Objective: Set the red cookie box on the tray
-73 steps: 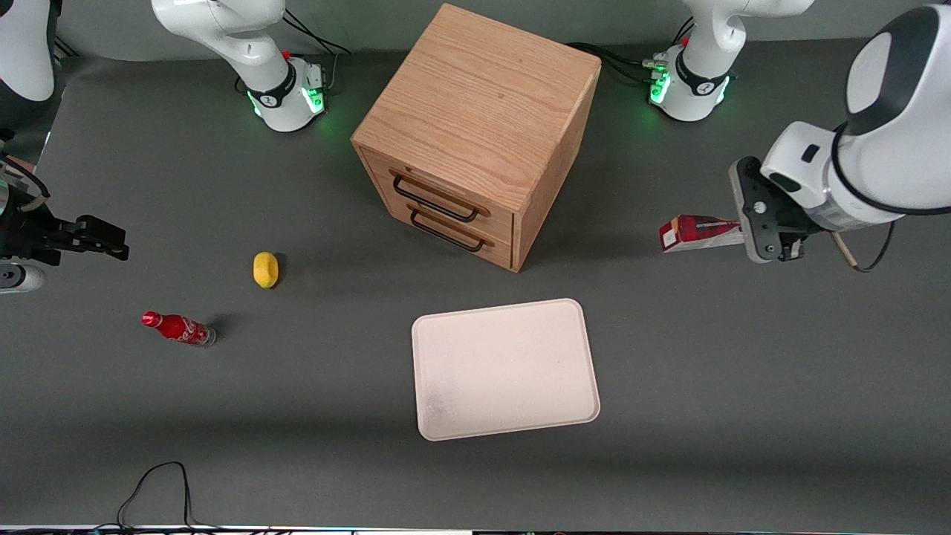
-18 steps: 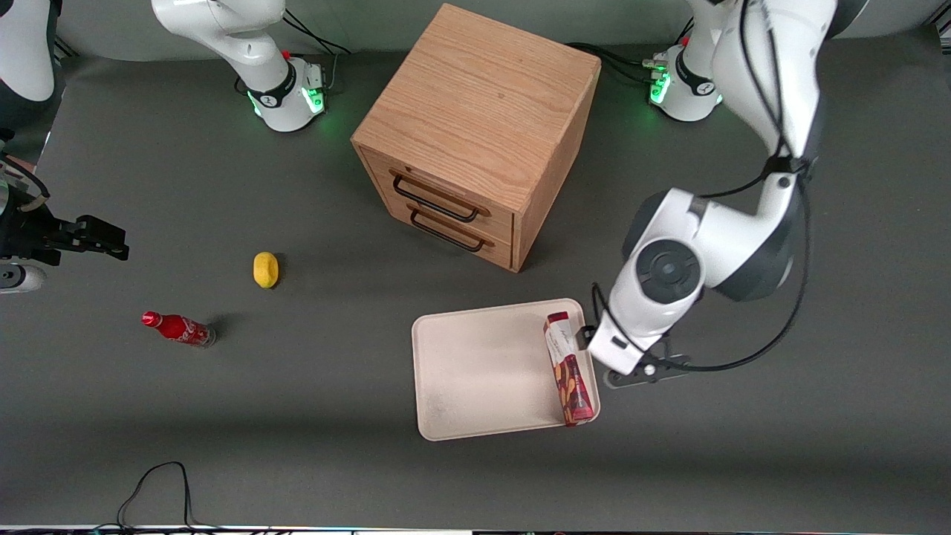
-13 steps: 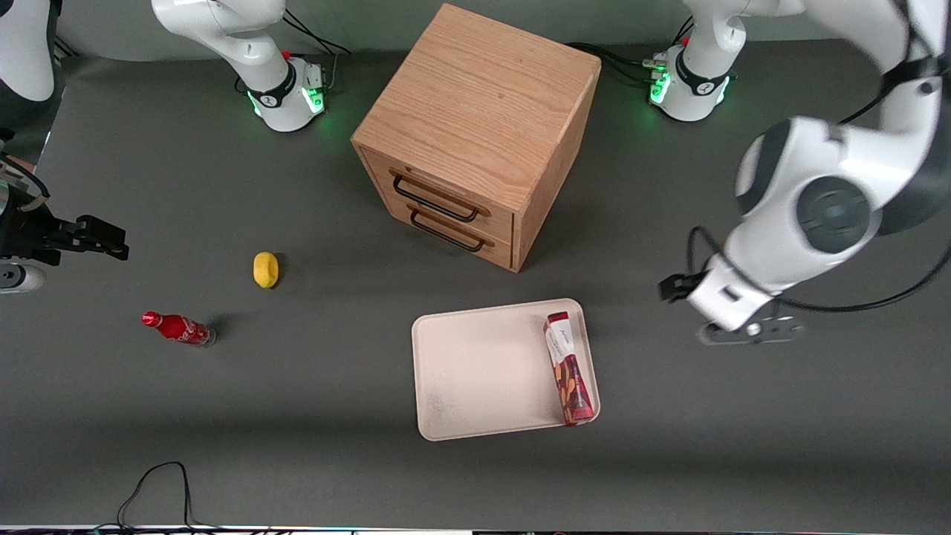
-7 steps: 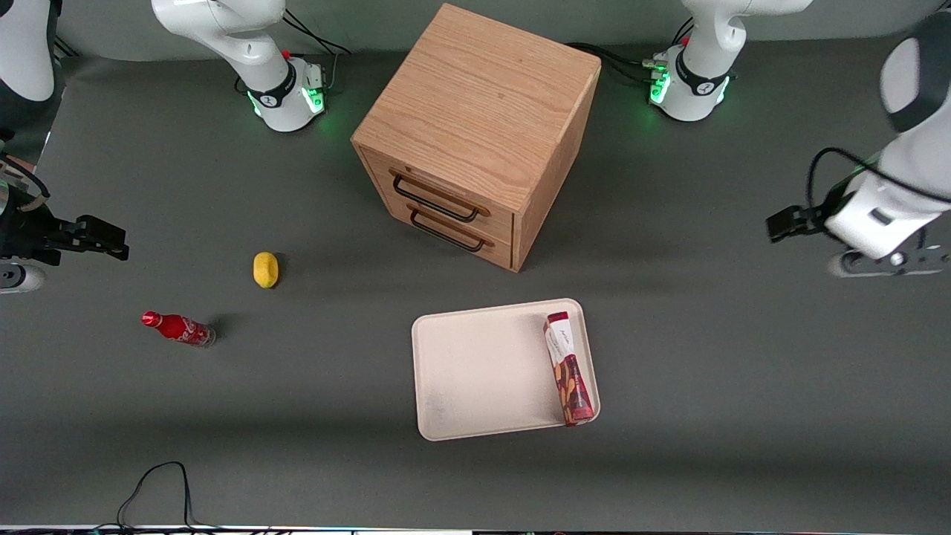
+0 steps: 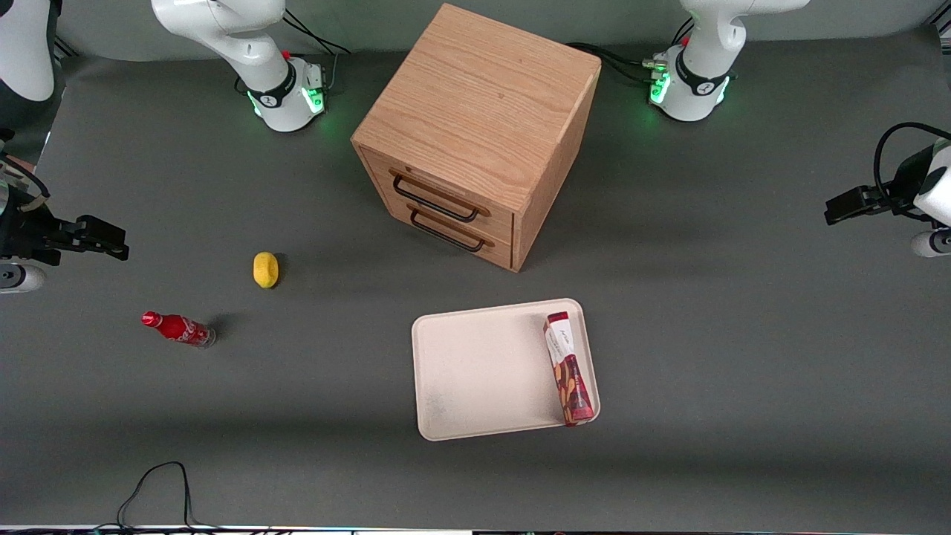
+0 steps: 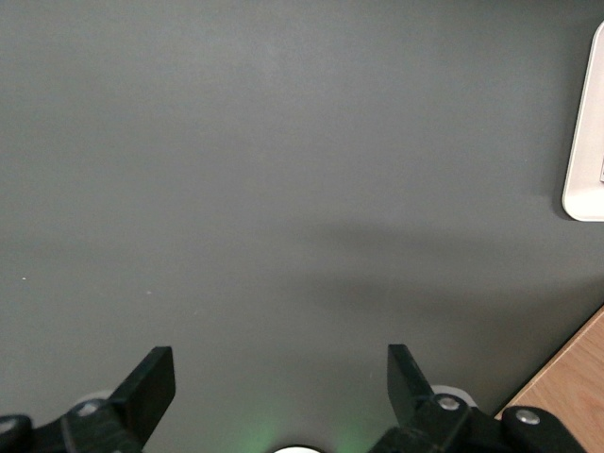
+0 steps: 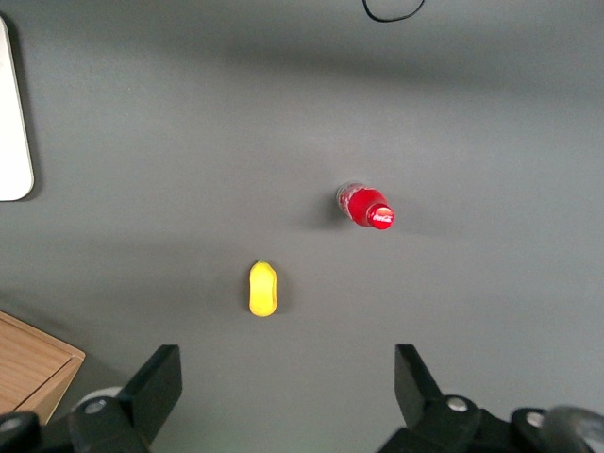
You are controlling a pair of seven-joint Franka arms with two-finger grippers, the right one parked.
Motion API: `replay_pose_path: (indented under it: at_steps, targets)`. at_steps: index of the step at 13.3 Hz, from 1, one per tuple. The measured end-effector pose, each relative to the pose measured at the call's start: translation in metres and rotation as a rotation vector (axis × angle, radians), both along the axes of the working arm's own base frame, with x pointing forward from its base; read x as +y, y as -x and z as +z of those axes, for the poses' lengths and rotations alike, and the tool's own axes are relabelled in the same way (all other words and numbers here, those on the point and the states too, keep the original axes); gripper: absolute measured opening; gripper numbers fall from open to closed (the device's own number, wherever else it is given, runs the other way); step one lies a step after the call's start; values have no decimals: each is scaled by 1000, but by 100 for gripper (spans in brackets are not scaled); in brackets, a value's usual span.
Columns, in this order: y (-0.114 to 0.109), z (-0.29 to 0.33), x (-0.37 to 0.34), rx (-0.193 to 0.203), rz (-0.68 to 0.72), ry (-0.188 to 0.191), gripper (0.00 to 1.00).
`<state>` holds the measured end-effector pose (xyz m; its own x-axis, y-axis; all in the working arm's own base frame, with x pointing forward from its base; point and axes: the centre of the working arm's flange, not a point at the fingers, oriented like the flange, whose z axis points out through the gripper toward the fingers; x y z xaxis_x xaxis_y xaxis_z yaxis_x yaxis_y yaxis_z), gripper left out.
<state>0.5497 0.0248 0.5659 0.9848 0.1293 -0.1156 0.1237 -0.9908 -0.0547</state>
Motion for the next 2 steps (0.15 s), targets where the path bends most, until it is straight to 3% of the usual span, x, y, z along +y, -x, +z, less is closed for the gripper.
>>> replay_pose_path:
  at_steps: [2]
  targets:
    - [0,0,-3,1,-6,0,100]
